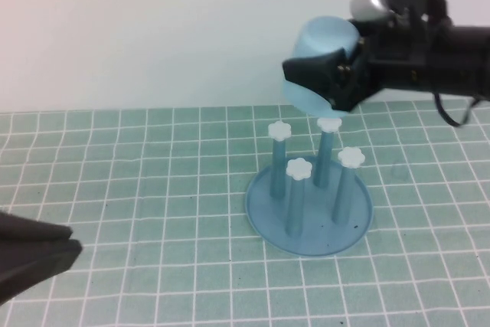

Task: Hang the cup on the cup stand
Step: Place the cup on the cup holder

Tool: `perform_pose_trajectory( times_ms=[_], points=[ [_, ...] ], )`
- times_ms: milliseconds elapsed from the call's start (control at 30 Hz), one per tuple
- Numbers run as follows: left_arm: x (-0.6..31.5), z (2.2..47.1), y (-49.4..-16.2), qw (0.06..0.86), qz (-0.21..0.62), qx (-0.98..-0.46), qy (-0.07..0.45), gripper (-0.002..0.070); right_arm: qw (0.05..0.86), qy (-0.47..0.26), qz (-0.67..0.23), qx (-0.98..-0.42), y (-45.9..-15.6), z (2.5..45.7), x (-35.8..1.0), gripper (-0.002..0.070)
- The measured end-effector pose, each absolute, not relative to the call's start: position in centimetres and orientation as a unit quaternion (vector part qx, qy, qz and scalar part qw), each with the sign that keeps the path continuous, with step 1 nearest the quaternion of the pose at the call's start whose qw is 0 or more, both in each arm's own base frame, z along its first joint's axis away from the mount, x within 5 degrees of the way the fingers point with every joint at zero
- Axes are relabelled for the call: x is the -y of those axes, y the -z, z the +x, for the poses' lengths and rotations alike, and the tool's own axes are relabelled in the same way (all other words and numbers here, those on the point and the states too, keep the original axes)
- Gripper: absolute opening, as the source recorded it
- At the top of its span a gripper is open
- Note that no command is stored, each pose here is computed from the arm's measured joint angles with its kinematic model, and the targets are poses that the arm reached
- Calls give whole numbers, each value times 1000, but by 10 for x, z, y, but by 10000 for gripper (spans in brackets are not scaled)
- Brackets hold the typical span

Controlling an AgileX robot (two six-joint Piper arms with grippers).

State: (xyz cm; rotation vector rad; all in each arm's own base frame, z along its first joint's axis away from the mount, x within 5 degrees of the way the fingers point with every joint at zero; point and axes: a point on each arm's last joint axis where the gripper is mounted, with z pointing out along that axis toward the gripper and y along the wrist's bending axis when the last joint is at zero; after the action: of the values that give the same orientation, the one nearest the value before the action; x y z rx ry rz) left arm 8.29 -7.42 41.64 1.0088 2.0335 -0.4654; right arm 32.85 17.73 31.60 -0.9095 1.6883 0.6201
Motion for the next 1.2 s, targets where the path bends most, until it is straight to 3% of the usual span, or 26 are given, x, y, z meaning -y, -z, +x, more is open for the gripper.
perform_pose_trajectory(
  times_ms=[267,633,1200],
  points=[
    [66,80,-413,418,369,-815,162,53,519,-262,-400,-708,-292,363,-200,514],
    [65,80,-412,416,365,-817,161,52,497,-209,-432,-723,-247,384,-222,514],
    [66,80,-412,416,365,-817,163,52,490,-214,-434,-725,-232,389,-225,514]
  ],
)
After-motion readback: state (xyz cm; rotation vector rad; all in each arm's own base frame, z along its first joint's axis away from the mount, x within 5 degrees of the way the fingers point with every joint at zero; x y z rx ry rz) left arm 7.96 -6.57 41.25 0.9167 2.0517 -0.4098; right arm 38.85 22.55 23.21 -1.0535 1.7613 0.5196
